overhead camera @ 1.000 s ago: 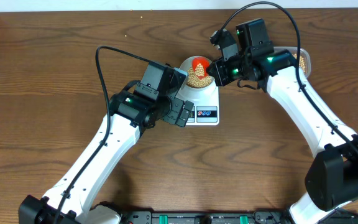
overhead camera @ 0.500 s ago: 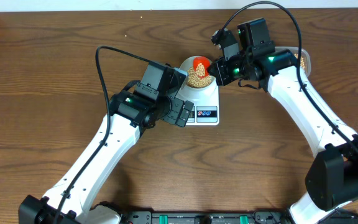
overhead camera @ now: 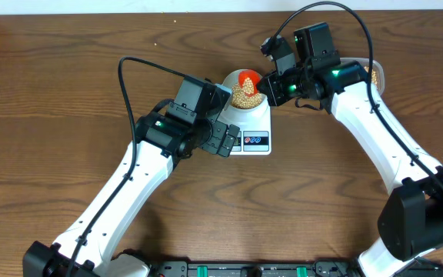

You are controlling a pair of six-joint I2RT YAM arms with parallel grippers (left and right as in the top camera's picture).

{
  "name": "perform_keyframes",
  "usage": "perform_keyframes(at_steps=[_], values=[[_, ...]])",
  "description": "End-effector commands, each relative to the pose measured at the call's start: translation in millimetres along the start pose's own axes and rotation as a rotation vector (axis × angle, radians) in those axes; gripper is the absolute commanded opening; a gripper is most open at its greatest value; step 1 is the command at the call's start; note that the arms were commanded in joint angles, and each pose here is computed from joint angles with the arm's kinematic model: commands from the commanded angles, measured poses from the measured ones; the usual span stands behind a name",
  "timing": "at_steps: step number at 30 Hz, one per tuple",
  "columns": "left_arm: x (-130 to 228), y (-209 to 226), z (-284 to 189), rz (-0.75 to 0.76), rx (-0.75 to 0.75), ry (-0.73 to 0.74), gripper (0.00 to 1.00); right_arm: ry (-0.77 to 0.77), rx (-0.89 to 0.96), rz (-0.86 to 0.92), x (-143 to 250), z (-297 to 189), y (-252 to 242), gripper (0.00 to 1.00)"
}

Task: Scoop item into bowl and weigh 50g on scale
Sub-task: 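Tilt the scoop slightly to trickle soybeans into the bowl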

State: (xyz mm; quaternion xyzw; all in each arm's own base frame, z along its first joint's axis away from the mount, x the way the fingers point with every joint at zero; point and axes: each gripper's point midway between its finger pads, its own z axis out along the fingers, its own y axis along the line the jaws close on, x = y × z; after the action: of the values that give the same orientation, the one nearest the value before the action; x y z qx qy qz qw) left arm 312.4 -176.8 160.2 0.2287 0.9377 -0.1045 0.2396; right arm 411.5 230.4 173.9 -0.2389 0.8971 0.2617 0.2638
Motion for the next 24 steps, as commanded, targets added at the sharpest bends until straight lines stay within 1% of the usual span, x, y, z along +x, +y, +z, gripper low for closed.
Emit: perform_keyframes(at_steps=[1,24], values=[[1.3,0.1,-0.7,0.0,0.003,0.002,0.98,-0.037,0.009,-0.048,-11.8,-11.6,2.7,0.01],[1.4,0.1,-0.7,0.0,0.003,0.003,0.98,-0.036,0.008,-0.101,-11.6,-11.3,3.7,0.01]])
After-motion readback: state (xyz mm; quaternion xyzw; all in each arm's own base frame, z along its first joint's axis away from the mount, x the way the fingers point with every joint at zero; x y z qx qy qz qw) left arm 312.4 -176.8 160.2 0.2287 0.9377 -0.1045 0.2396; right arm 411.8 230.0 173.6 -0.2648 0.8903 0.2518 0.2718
